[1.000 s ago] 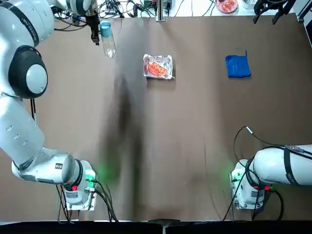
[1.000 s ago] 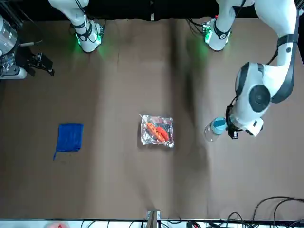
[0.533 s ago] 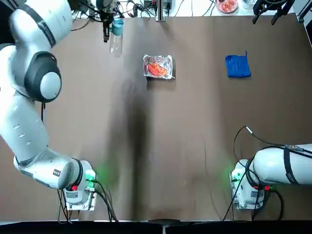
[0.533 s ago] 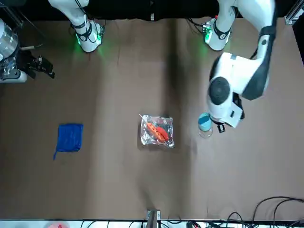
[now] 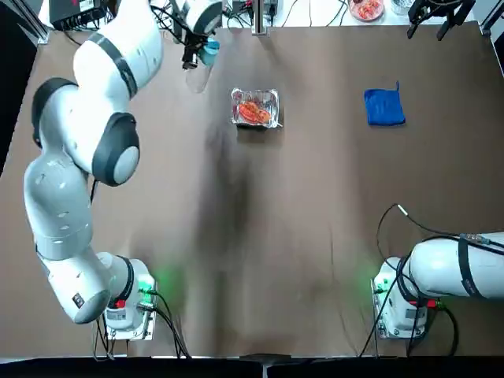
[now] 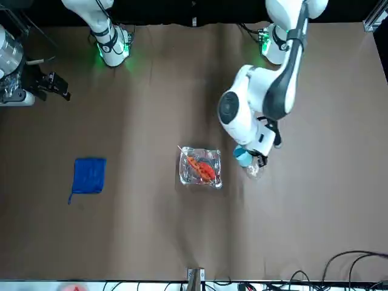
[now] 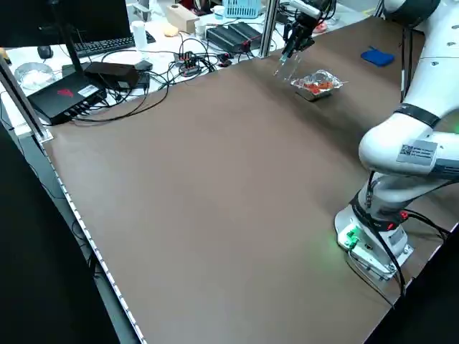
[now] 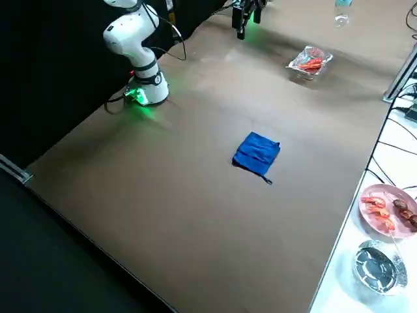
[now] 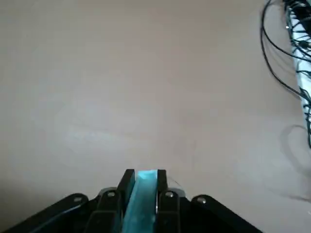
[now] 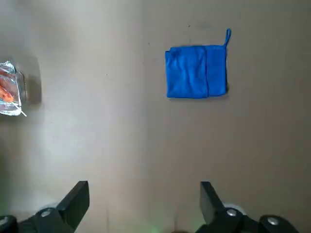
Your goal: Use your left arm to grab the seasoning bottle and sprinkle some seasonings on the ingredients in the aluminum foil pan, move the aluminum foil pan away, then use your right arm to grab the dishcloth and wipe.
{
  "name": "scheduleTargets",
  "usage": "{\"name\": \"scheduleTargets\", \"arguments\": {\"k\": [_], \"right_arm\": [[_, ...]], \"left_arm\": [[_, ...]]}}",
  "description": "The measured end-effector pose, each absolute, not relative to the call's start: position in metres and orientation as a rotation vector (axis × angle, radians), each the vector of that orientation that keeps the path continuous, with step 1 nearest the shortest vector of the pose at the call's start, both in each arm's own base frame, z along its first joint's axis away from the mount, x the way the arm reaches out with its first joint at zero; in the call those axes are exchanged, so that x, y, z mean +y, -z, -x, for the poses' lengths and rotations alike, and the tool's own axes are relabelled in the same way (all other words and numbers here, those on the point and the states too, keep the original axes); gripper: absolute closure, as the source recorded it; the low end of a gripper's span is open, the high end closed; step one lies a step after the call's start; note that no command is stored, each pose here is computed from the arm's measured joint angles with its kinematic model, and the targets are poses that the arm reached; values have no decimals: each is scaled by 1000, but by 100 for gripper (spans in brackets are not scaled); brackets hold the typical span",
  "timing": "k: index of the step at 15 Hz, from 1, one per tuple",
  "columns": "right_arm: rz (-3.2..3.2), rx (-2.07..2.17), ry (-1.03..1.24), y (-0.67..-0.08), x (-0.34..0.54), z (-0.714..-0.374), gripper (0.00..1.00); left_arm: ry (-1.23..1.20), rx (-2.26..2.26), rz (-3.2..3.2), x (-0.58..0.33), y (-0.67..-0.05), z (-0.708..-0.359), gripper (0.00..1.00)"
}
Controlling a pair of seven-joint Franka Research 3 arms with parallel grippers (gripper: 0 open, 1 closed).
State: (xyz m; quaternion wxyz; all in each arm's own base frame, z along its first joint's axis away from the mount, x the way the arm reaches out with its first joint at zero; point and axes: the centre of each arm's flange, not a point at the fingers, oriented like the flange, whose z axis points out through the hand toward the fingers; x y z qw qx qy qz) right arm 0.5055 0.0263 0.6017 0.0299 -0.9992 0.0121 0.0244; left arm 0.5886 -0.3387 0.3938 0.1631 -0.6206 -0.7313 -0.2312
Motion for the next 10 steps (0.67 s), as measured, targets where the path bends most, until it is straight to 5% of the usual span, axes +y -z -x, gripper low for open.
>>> {"name": "scheduleTargets", "arguments": {"k": [10], "right_arm": [[3043, 69, -79, -602, 20, -506, 0]], "left_arm": [[856, -1964, 1788, -403, -364, -575, 77]]}}
